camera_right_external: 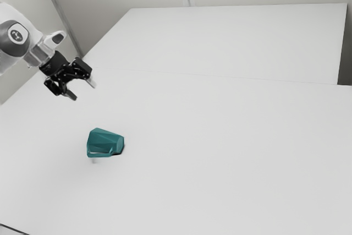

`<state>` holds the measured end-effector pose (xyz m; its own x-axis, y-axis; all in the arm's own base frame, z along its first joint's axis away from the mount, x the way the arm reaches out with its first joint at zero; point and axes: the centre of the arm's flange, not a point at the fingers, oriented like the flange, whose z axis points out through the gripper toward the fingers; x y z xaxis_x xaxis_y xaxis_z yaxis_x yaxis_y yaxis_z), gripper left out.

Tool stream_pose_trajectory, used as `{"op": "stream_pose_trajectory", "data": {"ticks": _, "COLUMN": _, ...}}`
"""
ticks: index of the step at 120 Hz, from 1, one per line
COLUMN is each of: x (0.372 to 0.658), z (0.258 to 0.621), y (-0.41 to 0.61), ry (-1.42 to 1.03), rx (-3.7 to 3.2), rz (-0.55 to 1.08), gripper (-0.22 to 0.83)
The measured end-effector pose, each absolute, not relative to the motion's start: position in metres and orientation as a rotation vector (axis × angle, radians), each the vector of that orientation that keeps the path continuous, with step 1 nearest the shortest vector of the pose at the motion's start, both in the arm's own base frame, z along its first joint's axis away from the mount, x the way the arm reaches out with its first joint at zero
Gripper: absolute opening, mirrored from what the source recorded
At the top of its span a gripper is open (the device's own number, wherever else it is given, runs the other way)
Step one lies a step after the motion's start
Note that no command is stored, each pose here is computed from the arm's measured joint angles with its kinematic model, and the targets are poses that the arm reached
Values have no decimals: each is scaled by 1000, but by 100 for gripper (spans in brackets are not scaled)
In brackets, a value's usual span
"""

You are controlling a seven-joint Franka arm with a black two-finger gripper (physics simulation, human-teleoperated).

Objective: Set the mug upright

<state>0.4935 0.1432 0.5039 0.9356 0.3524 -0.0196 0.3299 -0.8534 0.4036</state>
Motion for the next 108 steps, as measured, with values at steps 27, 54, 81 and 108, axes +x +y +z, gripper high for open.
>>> {"op": "stream_pose_trajectory", "data": {"ticks": 27, "x": 458, "z": 428, "y": 204, "ry": 682, "rx": 2491, "rz": 85, "gripper": 60}}
{"op": "stream_pose_trajectory", "data": {"ticks": 54, "x": 461, "z": 368, "y": 228, "ry": 709, "rx": 2435, "rz": 79, "gripper": 60}}
{"op": "stream_pose_trajectory", "data": {"ticks": 81, "x": 465, "z": 327, "y": 233, "ry": 656, "rx": 2419, "rz": 82, "gripper": 60}}
{"op": "stream_pose_trajectory", "data": {"ticks": 108, "x": 468, "z": 304, "y": 228, "ry": 585, "rx": 2382, "rz": 107, "gripper": 60}}
